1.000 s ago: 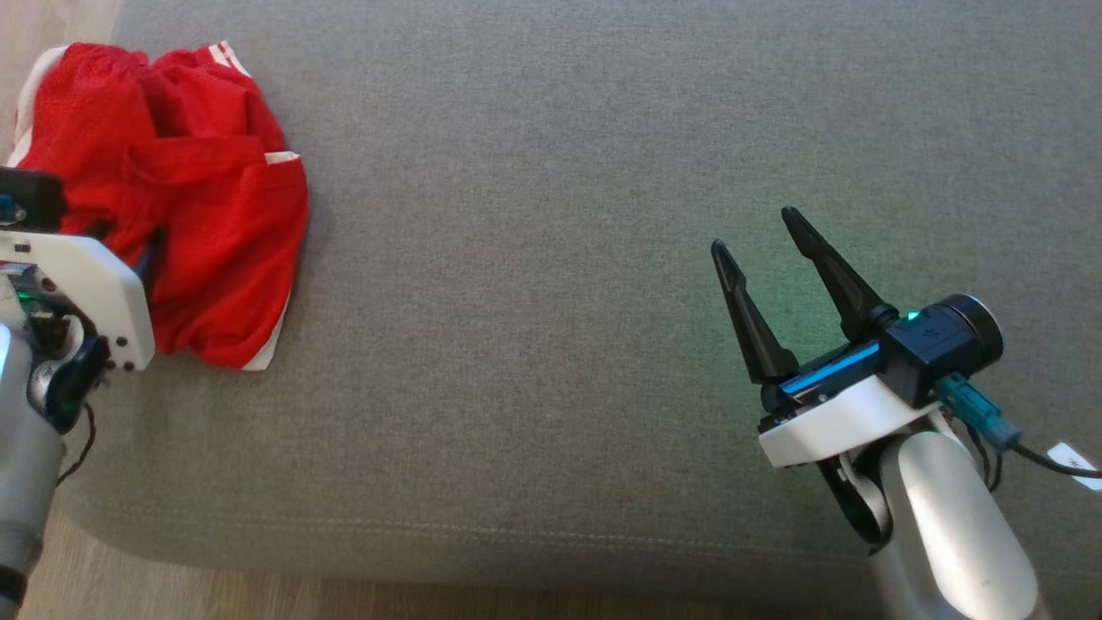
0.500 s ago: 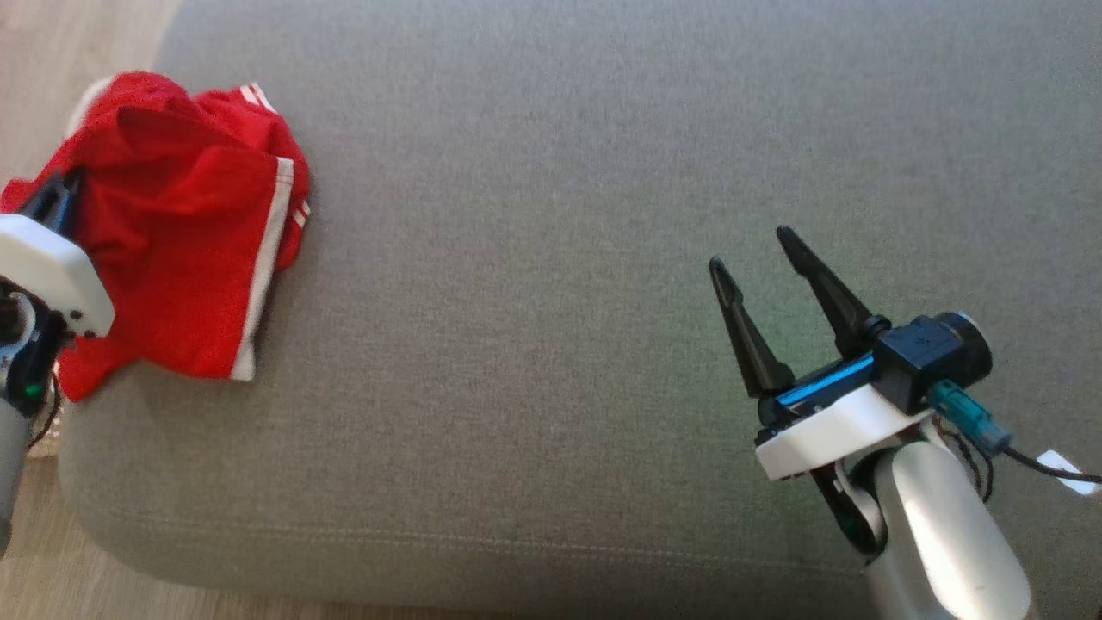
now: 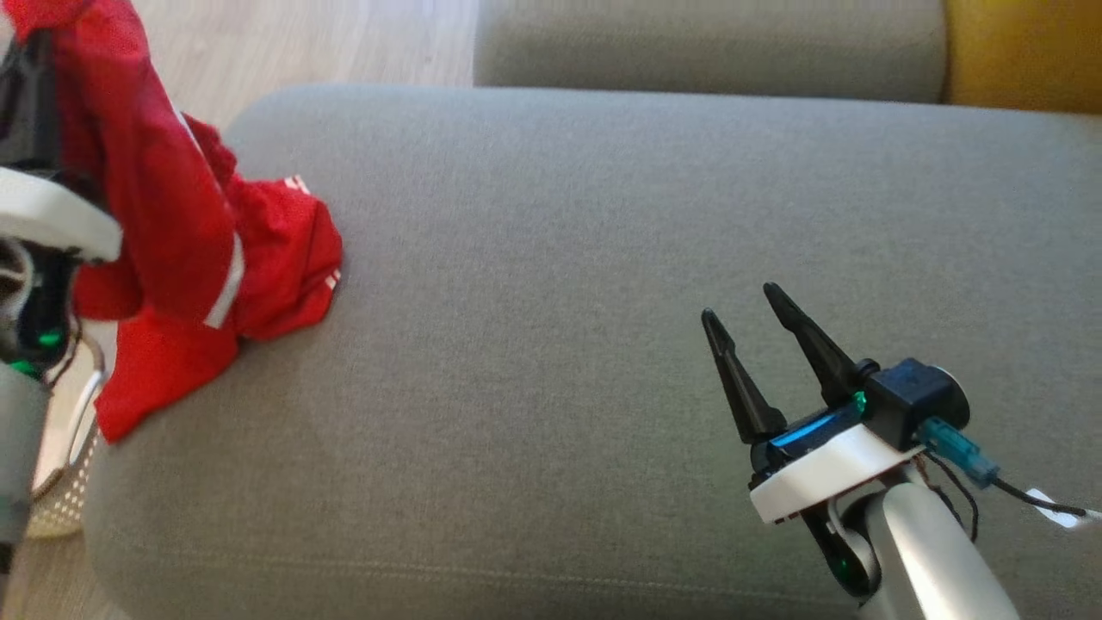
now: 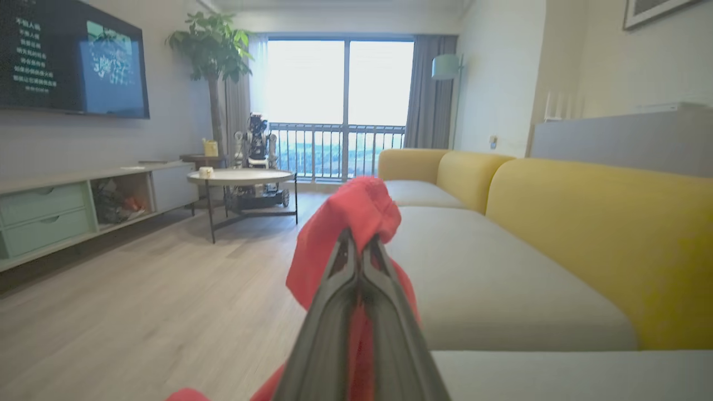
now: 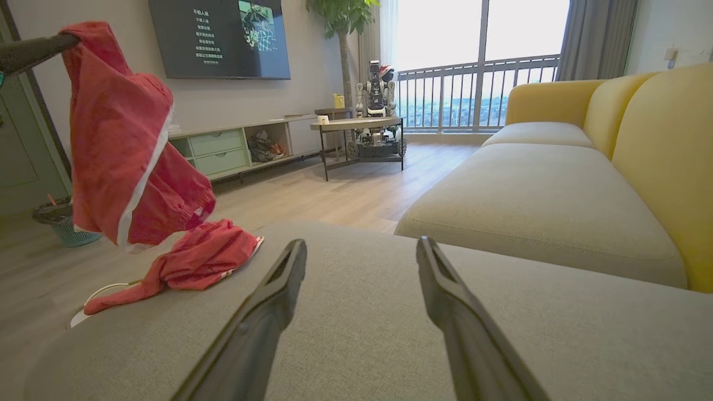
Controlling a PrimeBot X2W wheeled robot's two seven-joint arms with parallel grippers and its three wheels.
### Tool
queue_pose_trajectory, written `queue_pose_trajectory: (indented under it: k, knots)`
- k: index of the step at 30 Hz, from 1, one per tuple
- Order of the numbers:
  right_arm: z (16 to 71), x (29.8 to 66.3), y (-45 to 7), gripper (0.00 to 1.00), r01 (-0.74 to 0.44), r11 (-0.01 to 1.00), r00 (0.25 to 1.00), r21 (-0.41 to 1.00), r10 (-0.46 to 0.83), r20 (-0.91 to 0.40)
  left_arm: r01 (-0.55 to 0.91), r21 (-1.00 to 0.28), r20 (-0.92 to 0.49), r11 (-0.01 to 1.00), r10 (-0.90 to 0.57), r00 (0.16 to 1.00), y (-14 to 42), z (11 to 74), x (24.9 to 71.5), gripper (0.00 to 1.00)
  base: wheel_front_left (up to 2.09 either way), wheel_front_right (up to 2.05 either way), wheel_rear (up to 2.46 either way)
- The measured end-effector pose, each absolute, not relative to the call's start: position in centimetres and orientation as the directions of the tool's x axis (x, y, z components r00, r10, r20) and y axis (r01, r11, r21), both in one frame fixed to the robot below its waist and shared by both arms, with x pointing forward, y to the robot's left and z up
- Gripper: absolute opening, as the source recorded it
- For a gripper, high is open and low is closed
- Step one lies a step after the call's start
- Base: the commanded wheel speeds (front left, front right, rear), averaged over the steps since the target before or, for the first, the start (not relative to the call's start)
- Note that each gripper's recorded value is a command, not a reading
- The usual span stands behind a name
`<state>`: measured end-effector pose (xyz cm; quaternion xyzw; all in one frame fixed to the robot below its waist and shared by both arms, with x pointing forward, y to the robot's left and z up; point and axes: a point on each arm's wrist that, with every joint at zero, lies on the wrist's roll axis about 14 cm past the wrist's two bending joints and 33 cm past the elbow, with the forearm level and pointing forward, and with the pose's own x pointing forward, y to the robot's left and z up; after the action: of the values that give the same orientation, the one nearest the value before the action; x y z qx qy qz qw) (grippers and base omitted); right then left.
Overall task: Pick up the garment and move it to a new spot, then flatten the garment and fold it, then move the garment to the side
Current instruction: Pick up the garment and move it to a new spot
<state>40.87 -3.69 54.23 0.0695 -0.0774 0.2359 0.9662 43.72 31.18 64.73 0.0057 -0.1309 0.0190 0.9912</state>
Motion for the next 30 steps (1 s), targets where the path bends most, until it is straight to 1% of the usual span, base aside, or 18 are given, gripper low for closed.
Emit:
queue_pose_trajectory:
  k: [3, 8, 12, 13, 18, 19, 20, 22, 24, 26, 28, 30]
  knots:
    - [55.3, 40.4, -4.5, 1.0, -0.451, 0.888, 0.88, 0.088, 0.426, 0.208, 0.034, -0.005, 0.339, 0.999, -0.03, 0.94, 27.8, 67.3, 43.5, 0.0, 0.0, 0.0, 0.0]
    - [56.2, 40.0, -6.9, 1.0, -0.391, 0.916, 0.902, 0.091, 0.362, 0.234, 0.223, -0.024, 0.421, 0.975, -0.192, 0.886, 19.8, 70.9, 43.6, 0.0, 0.0, 0.0, 0.0]
    - [56.8, 40.0, -9.7, 1.0, -0.319, 0.943, 0.924, 0.092, 0.288, 0.251, 0.379, -0.056, 0.464, 0.924, -0.312, 0.829, 13.2, 72.9, 43.5, 0.0, 0.0, 0.0, 0.0]
    - [56.8, 40.0, -9.7, 1.0, -0.319, 0.943, 0.924, 0.092, 0.288, 0.251, 0.379, -0.056, 0.464, 0.924, -0.312, 0.829, 13.2, 72.9, 43.5, 0.0, 0.0, 0.0, 0.0]
    - [59.1, 40.4, -14.1, 1.0, -0.204, 0.976, 0.933, 0.079, 0.17, 0.318, 0.576, -0.096, 0.529, 0.812, -0.448, 0.72, 4.7, 75.8, 43.3, 0.0, 0.0, 0.0, 0.0]
    - [59.8, 40.5, -15.0, 1.0, -0.18, 0.981, 0.93, 0.076, 0.145, 0.338, 0.61, -0.11, 0.545, 0.785, -0.466, 0.698, 3.1, 76.4, 43.3, 0.0, 0.0, 0.0, 0.0]
    - [61.2, 40.6, -16.9, 1.0, -0.133, 0.989, 0.922, 0.069, 0.098, 0.375, 0.667, -0.131, 0.56, 0.734, -0.5, 0.66, 0.3, 76.9, 43.3, 0.0, 0.0, 0.0, 0.0]
    - [62.2, 40.5, -18.8, 1.0, -0.081, 0.995, 0.914, 0.065, 0.048, 0.403, 0.705, -0.162, 0.568, 0.691, -0.519, 0.639, -2.0, 76.8, 43.7, 0.0, 0.0, 0.0, 0.0]
    - [62.5, 40.3, -20.5, 1.0, -0.035, 0.998, 0.912, 0.061, 0.007, 0.411, 0.717, -0.206, 0.559, 0.666, -0.521, 0.645, -3.6, 75.8, 44.7, 0.0, 0.0, 0.0, 0.0]
    - [62.1, 40.2, -21.9, 1.0, 0.005, 0.998, 0.916, 0.061, -0.029, 0.4, 0.707, -0.251, 0.518, 0.661, -0.525, 0.675, -4.8, 73.5, 46.3, 0.0, 0.0, 0.0, 0.0]
    - [61.3, 40.1, -23.1, 1.0, 0.041, 0.997, 0.924, 0.063, -0.061, 0.378, 0.669, -0.291, 0.448, 0.684, -0.52, 0.727, -5.3, 70.3, 48.6, 0.0, 0.0, 0.0, 0.0]
    - [60.6, 40.3, -23.8, 1.0, 0.062, 0.996, 0.93, 0.064, -0.081, 0.359, 0.615, -0.303, 0.349, 0.727, -0.516, 0.782, -5.2, 65.8, 50.6, 0.0, 0.0, 0.0, 0.0]
